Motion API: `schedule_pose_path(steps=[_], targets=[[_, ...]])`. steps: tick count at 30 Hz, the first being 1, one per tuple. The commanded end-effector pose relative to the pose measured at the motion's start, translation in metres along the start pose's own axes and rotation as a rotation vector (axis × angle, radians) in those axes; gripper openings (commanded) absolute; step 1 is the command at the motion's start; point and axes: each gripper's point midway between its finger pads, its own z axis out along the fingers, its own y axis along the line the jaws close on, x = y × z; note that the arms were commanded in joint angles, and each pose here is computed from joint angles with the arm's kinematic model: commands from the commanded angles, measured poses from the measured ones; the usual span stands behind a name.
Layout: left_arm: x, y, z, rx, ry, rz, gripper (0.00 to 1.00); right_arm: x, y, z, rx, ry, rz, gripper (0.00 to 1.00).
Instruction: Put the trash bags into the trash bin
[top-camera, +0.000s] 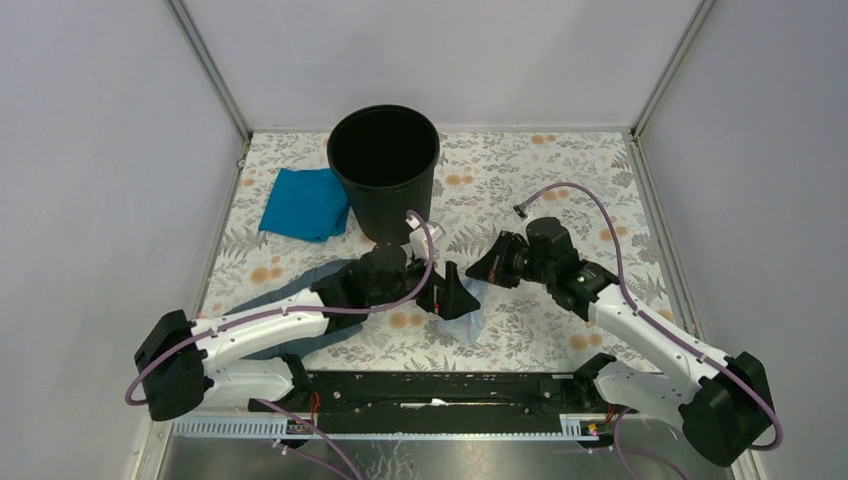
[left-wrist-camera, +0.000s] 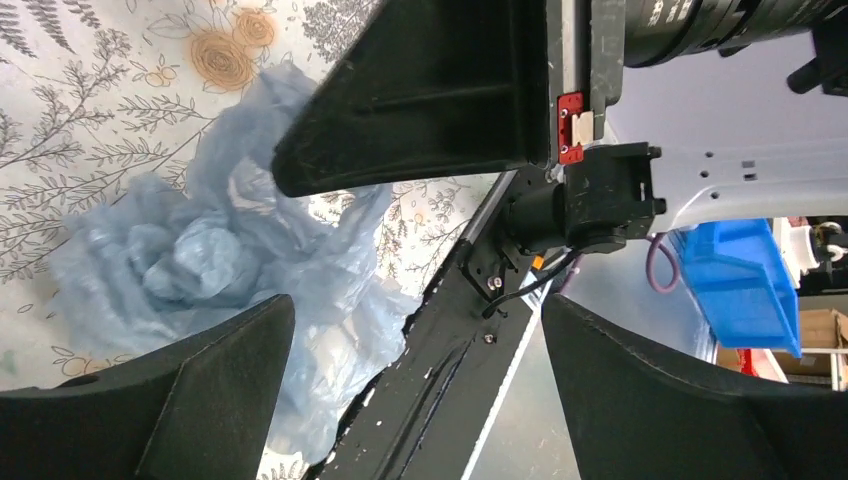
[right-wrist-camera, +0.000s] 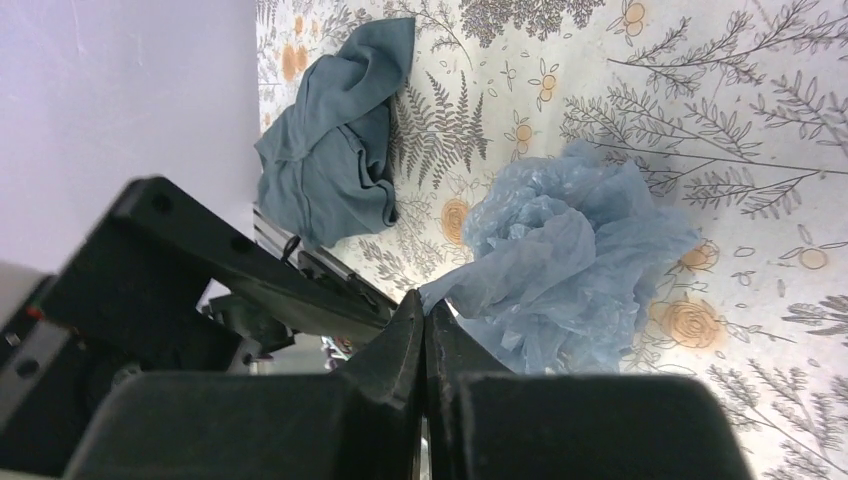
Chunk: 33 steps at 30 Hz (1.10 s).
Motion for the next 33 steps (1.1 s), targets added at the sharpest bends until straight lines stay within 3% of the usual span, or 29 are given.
schedule_pose_path(steps=[1, 6, 10, 12, 15, 19, 22, 26, 29, 33], targets=[[-0.010, 0.006, 0.019, -0.040, -0.029, 0.030, 0.94, -0.010, 0.022, 0.006, -0.062, -0.011, 0.095, 0.01], [-0.006, 0.027, 0.038, -0.140, 0.003, 0.014, 0.69, -0.012, 0.024, 0.007, -0.059, -0.012, 0.082, 0.02], [-0.016, 0.039, 0.037, -0.210, -0.049, 0.001, 0.43, -0.012, 0.024, 0.001, -0.046, -0.014, 0.031, 0.09], [-0.023, 0.042, 0.035, -0.223, -0.076, -0.004, 0.29, -0.011, 0.017, -0.003, -0.013, -0.015, -0.003, 0.19], [-0.028, 0.044, 0.033, -0.221, -0.104, -0.024, 0.14, -0.005, 0.002, -0.017, 0.059, -0.004, -0.088, 0.44], [-0.032, 0.046, 0.032, -0.206, -0.129, -0.047, 0.06, 0.012, -0.028, -0.044, 0.176, 0.036, -0.190, 0.75], [-0.030, 0.047, 0.033, -0.194, -0.119, -0.064, 0.03, 0.026, -0.041, -0.054, 0.197, 0.071, -0.216, 0.86], [-0.027, 0.044, 0.037, -0.171, -0.107, -0.093, 0.00, 0.038, -0.035, -0.038, 0.173, 0.129, -0.233, 0.88], [-0.024, 0.043, 0.040, -0.155, -0.095, -0.116, 0.00, 0.033, -0.028, -0.021, 0.220, 0.103, -0.297, 0.88], [-0.025, 0.043, 0.039, -0.154, -0.096, -0.129, 0.00, 0.019, -0.054, -0.008, 0.407, 0.071, -0.319, 0.75]])
